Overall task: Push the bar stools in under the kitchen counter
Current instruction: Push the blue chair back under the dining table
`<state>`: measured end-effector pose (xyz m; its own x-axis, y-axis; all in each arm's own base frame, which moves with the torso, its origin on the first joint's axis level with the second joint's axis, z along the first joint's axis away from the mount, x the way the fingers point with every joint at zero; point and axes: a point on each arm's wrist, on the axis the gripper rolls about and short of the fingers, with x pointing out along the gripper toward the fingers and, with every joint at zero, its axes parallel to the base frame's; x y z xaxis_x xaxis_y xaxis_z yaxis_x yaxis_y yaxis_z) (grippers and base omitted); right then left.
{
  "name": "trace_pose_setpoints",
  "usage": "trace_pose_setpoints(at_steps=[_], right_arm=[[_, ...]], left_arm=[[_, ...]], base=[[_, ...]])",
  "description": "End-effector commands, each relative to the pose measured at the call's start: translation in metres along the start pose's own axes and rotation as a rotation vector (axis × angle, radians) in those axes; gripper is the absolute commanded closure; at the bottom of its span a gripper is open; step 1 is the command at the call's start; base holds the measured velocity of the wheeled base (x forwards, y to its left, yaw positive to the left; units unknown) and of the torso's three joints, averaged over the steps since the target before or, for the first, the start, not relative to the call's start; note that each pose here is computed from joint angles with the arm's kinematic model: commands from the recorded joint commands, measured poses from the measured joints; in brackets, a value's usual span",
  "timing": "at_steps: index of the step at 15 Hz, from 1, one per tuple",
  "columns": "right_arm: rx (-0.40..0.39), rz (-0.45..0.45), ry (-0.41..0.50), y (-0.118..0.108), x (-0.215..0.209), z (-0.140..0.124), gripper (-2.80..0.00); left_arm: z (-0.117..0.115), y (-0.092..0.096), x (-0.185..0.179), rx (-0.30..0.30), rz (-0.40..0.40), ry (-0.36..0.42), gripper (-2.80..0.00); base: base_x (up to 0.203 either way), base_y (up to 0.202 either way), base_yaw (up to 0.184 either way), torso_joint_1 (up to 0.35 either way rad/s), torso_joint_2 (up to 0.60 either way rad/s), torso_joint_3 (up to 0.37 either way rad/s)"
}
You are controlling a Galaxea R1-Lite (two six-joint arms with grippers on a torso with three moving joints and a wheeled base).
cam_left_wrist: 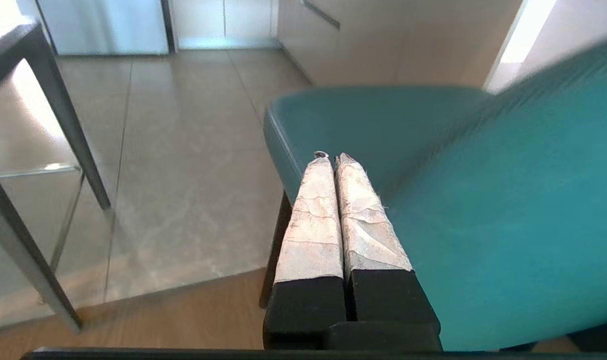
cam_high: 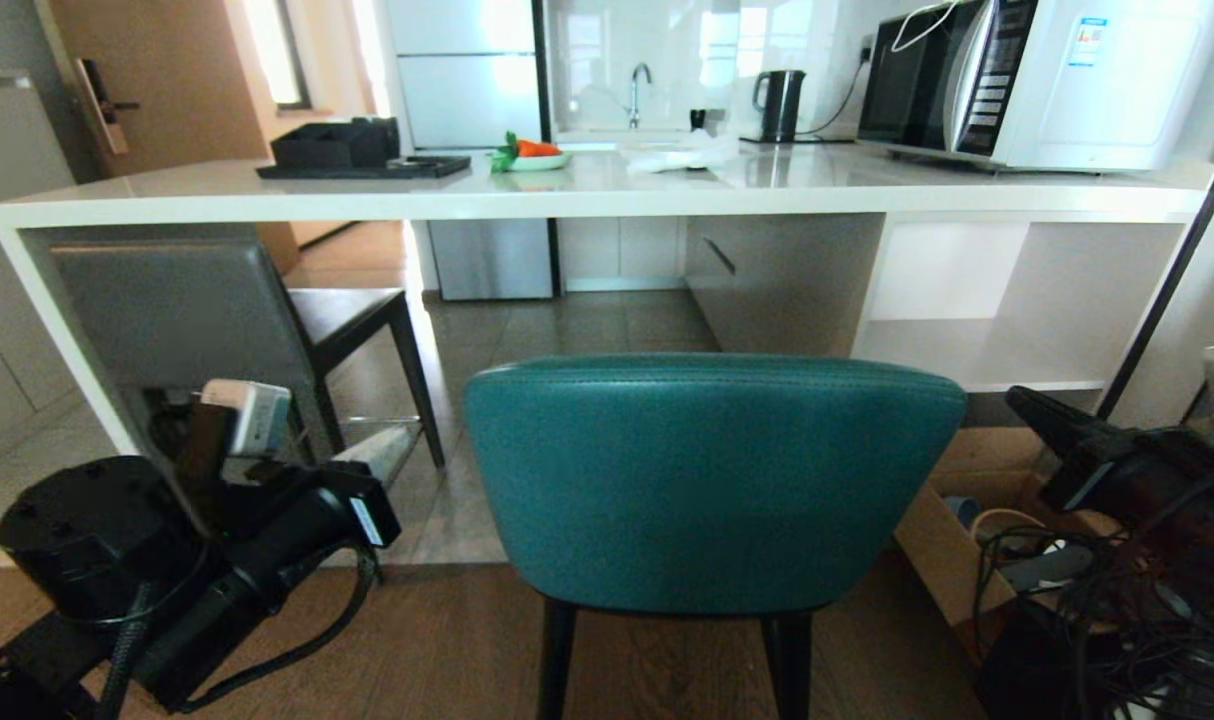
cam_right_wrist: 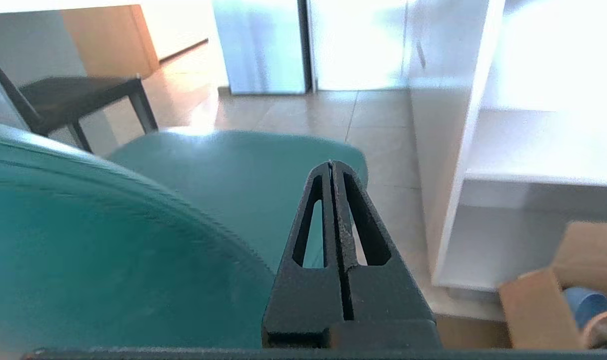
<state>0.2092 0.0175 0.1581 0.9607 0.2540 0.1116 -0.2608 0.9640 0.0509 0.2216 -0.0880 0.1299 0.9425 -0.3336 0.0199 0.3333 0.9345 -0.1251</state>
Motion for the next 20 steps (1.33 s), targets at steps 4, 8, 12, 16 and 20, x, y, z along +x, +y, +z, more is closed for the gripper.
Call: trace_pose_setpoints(at_steps=[4,8,12,16,20], right_arm=[[0.007,0.037,0.049,0.002,0.037,-0.020,0.00],[0.017,0.082,0.080,0.025,0.035,-0.026,0.00],[0.015,0.112,0.121,0.033,0.028,-0.034,0.00],[0.012,0.132,0.127,0.038,0.029,-0.036,0.00],[0.009,0.112,0.130,0.040,0.038,-0.043,0.00]], left_arm=[[-0.028,-0.003,0.037,0.020,0.008,0.064,0.00],[-0.028,-0.022,0.052,0.020,0.009,0.030,0.00],[-0.028,-0.027,0.051,0.019,0.001,0.027,0.00],[-0.024,-0.032,0.052,0.030,-0.008,0.007,0.00],[-0.023,-0.033,0.053,0.048,0.025,-0.001,0.00]], base=[[0.000,0.000,0.000,0.000,0.00,0.000],[0.000,0.000,0.000,0.000,0.00,0.000],[0.000,0.000,0.000,0.000,0.00,0.000],[0.000,0.000,0.000,0.000,0.00,0.000],[0.000,0.000,0.000,0.000,0.00,0.000]])
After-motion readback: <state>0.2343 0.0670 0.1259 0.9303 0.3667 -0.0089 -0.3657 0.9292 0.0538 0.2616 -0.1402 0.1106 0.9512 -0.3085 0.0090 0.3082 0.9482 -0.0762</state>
